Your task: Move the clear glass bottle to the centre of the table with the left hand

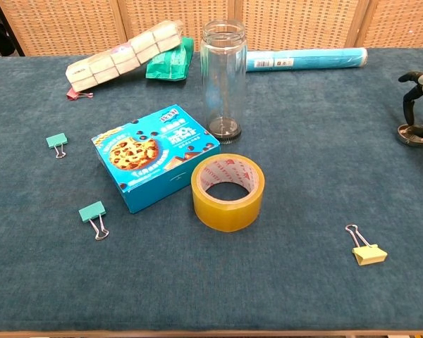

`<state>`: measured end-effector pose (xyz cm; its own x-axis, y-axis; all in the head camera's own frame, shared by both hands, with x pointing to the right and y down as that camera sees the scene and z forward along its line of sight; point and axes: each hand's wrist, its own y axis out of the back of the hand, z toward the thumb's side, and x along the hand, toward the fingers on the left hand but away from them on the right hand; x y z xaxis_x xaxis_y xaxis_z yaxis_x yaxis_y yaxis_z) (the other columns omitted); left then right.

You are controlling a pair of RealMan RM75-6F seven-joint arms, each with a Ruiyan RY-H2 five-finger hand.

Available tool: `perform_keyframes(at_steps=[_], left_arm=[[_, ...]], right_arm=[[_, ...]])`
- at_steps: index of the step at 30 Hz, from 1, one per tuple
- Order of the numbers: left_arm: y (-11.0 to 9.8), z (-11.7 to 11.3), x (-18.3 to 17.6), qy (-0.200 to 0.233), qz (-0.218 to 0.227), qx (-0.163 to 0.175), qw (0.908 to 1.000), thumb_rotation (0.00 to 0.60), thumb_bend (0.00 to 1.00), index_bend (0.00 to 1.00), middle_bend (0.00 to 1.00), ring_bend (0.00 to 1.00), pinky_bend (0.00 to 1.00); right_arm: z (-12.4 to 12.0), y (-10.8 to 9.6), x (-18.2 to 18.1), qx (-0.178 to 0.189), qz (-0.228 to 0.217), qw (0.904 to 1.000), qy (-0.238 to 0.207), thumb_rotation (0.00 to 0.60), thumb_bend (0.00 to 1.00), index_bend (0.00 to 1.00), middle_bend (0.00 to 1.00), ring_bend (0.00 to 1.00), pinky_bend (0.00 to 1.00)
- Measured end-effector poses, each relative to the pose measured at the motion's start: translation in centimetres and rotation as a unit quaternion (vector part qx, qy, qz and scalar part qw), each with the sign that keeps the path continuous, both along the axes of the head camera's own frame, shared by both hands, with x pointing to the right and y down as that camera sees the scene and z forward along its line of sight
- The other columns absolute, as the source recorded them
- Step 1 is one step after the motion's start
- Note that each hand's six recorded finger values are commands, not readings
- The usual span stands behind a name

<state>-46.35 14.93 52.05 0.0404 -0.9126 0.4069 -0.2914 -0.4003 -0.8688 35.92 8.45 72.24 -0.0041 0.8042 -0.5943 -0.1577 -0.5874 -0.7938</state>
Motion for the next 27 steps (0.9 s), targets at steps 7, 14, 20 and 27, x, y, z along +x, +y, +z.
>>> perform_keyframes(at_steps=[7,14,20,27], left_arm=[[0.0,0.0,0.0,0.001,0.0,-0.001,1.0,0.6,0.34,0.0,0.0,0.0,0.0],[0.0,0.0,0.0,0.004,0.0,-0.002,1.0,0.6,0.34,0.0,0.0,0.0,0.0],[-0.1,-0.1,-0.1,0.007,-0.002,-0.001,1.0,0.6,0.34,0.0,0.0,0.0,0.0],[0.0,-0.3,-0.2,0.011,-0.001,0.001,0.9999,0.6,0.34,0.0,0.0,0.0,0.0]], right_arm=[[0.1,0.1,0.1,-0.001,0.0,1.0,0.003,0.6,0.47,0.61,0.01,0.0,0.0],[-0.1,0.0,0.0,0.003,-0.002,1.0,0.003,0.6,0.48,0.62,0.02,0.0,0.0],[-1.6,-0.5,-0.5,0.023,-0.011,0.9997,-0.005,0.6,0.48,0.62,0.02,0.0,0.0],[-4.9,-1.5,-2.2,0.057,-0.032,0.9975,-0.026,0.6,0.49,0.63,0.02,0.0,0.0]])
